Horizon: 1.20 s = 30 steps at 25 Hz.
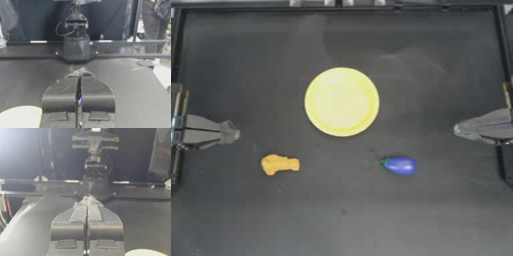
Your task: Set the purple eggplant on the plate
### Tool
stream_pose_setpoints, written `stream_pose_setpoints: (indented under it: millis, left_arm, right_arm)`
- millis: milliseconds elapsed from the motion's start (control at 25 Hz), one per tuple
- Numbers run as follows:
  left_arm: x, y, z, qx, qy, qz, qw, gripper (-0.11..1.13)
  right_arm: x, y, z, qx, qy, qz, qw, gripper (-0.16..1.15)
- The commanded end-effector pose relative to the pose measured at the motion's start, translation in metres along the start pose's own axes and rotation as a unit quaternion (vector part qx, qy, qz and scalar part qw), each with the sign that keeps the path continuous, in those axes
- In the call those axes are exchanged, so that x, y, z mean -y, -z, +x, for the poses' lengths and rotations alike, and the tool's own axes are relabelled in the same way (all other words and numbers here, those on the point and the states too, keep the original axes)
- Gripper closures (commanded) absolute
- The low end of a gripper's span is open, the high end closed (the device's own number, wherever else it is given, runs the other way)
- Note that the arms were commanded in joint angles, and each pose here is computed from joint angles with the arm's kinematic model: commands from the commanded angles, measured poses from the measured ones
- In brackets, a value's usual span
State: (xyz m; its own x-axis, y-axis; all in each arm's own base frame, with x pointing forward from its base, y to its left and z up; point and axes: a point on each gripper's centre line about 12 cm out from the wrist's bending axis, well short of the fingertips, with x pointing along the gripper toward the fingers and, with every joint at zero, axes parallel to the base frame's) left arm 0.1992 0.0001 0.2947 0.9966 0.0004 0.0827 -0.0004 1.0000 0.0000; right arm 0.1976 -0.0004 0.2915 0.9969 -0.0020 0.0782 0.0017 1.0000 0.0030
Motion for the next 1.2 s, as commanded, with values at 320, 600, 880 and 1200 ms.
stream_pose_setpoints:
  millis: [320,600,880,1200]
  left_arm:
    - [-0.001,-0.006,0.002,-0.005,-0.001,0.025,0.9997,0.93]
    - [-0.007,-0.004,0.002,-0.023,-0.016,0.024,0.9993,0.43]
    - [-0.009,-0.001,0.001,-0.037,-0.021,0.025,0.9988,0.01]
    - [-0.013,0.001,-0.001,-0.045,-0.032,0.023,0.9982,-0.01]
  right_arm:
    - [0.000,0.005,0.002,-0.023,-0.001,-0.006,0.9997,0.89]
    - [0.002,0.006,0.002,-0.025,0.002,-0.020,0.9995,0.53]
    - [0.008,0.005,0.002,-0.028,0.017,-0.023,0.9992,-0.06]
    - [0.017,0.002,0.006,-0.140,0.041,-0.008,0.9893,-0.01]
